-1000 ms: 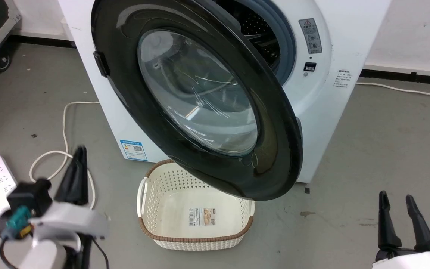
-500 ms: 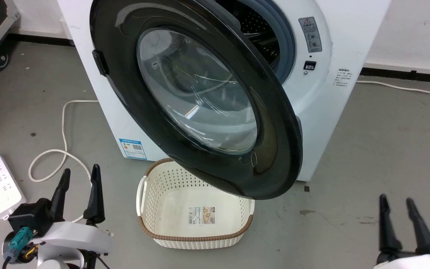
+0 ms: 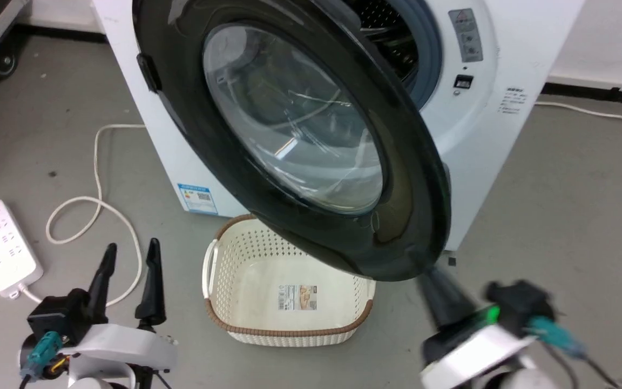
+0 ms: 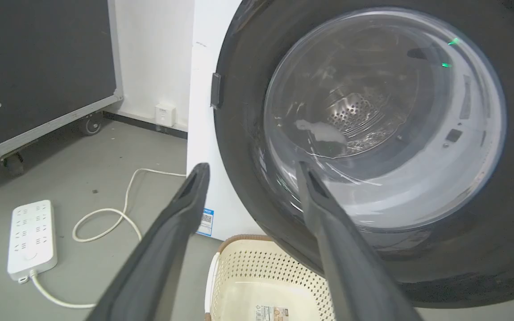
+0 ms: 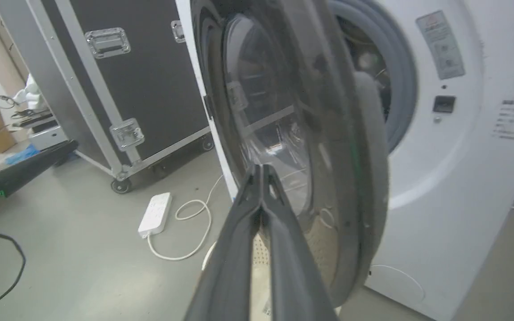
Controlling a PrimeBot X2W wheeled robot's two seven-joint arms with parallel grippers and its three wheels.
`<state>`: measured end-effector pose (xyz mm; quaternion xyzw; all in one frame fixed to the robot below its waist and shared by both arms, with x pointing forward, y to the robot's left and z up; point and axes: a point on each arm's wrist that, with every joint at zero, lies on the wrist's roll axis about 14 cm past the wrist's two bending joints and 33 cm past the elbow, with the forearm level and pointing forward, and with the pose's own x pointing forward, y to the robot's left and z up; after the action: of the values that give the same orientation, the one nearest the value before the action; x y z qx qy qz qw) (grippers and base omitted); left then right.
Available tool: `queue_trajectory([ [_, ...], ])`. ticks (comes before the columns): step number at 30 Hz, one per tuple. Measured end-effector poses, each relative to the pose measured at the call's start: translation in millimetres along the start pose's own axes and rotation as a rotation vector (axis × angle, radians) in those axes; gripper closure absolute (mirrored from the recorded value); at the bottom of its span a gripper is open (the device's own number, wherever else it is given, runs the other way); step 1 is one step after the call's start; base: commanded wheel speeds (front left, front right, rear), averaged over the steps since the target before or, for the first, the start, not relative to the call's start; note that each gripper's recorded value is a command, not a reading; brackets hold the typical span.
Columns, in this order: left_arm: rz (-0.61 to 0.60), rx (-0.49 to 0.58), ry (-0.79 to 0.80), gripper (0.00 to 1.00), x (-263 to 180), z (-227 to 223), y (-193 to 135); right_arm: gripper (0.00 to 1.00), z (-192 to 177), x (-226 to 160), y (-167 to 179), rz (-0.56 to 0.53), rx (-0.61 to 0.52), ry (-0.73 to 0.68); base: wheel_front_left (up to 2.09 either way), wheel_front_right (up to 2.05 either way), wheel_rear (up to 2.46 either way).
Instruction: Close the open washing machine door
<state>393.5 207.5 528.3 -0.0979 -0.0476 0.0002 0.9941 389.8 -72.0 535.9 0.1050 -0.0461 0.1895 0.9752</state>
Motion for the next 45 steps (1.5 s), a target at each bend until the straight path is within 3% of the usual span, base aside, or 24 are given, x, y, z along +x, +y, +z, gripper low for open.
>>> queue_trajectory([
  [6,0.008,-0.012,0.009,0.00,0,-4,2,1.00,-36,7,1,0.012,0.017,0.113,0.00,0.00,0.00],
  [13,0.019,-0.001,0.018,0.00,5,-9,10,1.00,-44,27,-46,-0.106,0.017,0.103,0.00,0.00,0.00],
  [18,0.021,-0.003,0.023,0.00,16,-15,11,1.00,-30,52,-96,-0.222,-0.023,0.043,0.00,0.00,0.00],
  [28,0.018,0.010,0.030,0.00,40,-28,16,1.00,-27,115,-148,-0.321,-0.109,0.004,0.00,0.00,0.00],
  [37,0.051,0.033,0.067,0.00,45,-45,32,1.00,-27,162,-167,-0.362,-0.122,-0.043,0.00,0.00,0.00],
  [45,0.059,0.035,0.058,0.00,44,-44,34,1.00,-14,166,-169,-0.378,-0.112,-0.076,0.00,0.00,0.00],
])
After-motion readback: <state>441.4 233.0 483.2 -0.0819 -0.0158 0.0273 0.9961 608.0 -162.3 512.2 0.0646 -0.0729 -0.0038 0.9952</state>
